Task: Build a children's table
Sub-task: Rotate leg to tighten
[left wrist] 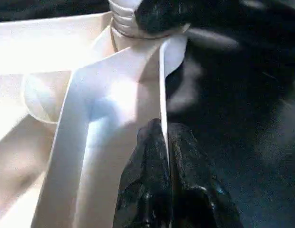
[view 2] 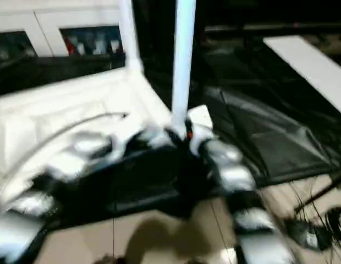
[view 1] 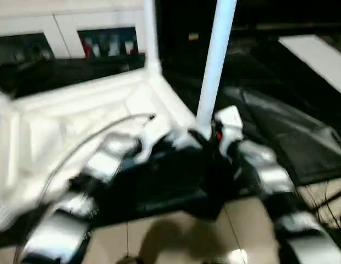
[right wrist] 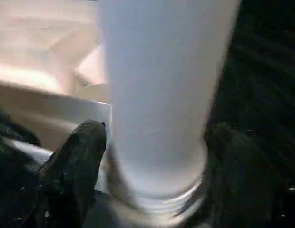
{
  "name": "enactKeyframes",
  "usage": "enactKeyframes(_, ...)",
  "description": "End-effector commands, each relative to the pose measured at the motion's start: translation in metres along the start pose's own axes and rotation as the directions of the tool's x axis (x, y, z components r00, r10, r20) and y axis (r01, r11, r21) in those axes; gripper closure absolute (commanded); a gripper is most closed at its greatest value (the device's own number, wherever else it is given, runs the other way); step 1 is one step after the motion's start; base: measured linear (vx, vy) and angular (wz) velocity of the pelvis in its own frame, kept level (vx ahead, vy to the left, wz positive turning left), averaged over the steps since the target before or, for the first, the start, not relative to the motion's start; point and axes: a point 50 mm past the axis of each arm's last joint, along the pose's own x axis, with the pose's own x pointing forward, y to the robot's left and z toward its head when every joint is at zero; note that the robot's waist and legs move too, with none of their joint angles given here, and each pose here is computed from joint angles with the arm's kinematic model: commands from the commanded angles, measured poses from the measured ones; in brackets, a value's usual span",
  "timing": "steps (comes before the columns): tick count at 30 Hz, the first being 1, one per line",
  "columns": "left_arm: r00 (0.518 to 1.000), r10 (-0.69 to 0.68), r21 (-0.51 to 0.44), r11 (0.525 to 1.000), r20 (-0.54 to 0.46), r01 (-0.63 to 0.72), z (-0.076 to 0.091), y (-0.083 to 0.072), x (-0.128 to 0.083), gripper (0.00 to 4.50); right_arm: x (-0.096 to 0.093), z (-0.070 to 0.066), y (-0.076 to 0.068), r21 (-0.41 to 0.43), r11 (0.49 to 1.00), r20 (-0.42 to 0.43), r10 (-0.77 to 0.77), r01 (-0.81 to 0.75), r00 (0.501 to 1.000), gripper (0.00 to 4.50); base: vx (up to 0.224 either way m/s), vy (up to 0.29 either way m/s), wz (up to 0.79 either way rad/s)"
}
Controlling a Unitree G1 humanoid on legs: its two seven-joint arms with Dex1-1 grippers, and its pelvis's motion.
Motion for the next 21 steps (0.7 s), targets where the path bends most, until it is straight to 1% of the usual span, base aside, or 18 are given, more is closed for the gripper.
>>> enactKeyframes(1,0.991,-0.135,0.017,0.991,0.018,0.134,-0.004,-0.017,0.001,4.50,-0.008,0.006,0.002,-0.061,0.991,0.004,0.120,-0.119,0.993,0.69,0.000,0.000,0.00)
enactKeyframes(2,0.991,-0.135,0.017,0.991,0.018,0.134,-0.004,-0.017,0.001,4.50,-0.008,0.006,0.002,-0.061,0.991,0.004,0.120,-0.119,0.993,0.69,0.000,0.000,0.00)
enactKeyframes(4,0.980,-0.200,0.017,0.980,-0.006,0.200,-0.010,-0.022,-0.010,4.50,-0.020,0.006,-0.001,-0.094,0.972,-0.031,0.215,-0.217,0.976,0.69,0.000,0.000,0.00)
enactKeyframes(6,0.972,-0.235,0.014,0.972,-0.019,0.235,-0.012,-0.024,-0.016,4.50,-0.026,0.007,-0.001,-0.102,0.956,-0.051,0.269,-0.273,0.962,0.69,0.000,0.000,0.00)
enactKeyframes(7,0.968,-0.251,0.010,0.968,-0.026,0.251,-0.013,-0.025,-0.020,4.50,-0.029,0.007,0.000,-0.111,0.941,-0.065,0.313,-0.319,0.947,0.69,0.000,0.000,0.00)
enactKeyframes(8,0.968,-0.251,0.010,0.968,-0.026,0.251,-0.013,-0.025,-0.020,4.50,-0.029,0.007,0.000,-0.111,0.941,-0.065,0.313,-0.319,0.947,0.69,0.000,0.000,0.00)
enactKeyframes(10,0.966,-0.258,0.007,0.966,-0.031,0.258,-0.013,-0.025,-0.024,4.50,-0.034,0.006,0.004,-0.124,0.912,-0.100,0.381,-0.391,0.919,0.69,0.000,0.000,0.00)
enactKeyframes(11,0.966,-0.258,0.007,0.966,-0.031,0.258,-0.013,-0.025,-0.024,4.50,-0.034,0.006,0.004,-0.124,0.912,-0.100,0.381,-0.391,0.919,0.69,0.000,0.000,0.00)
enactKeyframes(12,0.966,-0.257,0.007,0.966,-0.031,0.257,-0.013,-0.025,-0.025,4.50,-0.036,0.005,0.007,-0.128,0.898,-0.121,0.408,-0.422,0.905,0.69,0.000,0.000,0.00)
enactKeyframes(15,0.968,-0.248,0.010,0.969,-0.030,0.248,-0.013,-0.024,-0.025,4.50,-0.037,0.003,0.008,-0.132,0.888,-0.137,0.423,-0.440,0.896,0.69,0.000,0.000,0.00)
enactKeyframes(16,0.969,-0.247,0.012,0.969,-0.028,0.247,-0.012,-0.024,-0.024,4.50,-0.038,0.001,0.009,-0.141,0.879,-0.161,0.434,-0.456,0.886,0.69,0.000,0.000,0.00)
enactKeyframes(17,0.968,-0.249,0.014,0.968,-0.028,0.249,-0.011,-0.024,-0.025,4.50,-0.040,0.000,0.008,-0.147,0.874,-0.179,0.437,-0.463,0.882,0.97,0.000,0.000,0.00)
enactKeyframes(20,0.967,-0.254,0.016,0.967,-0.029,0.255,-0.010,-0.025,-0.025,4.50,-0.042,-0.003,0.007,-0.155,0.873,-0.201,0.431,-0.463,0.880,1.06,0.000,0.000,0.00)
enactKeyframes(21,0.967,-0.254,0.016,0.967,-0.029,0.255,-0.010,-0.025,-0.025,4.50,-0.042,-0.003,0.007,-0.155,0.873,-0.201,0.431,-0.463,0.880,1.22,0.000,0.000,0.00)
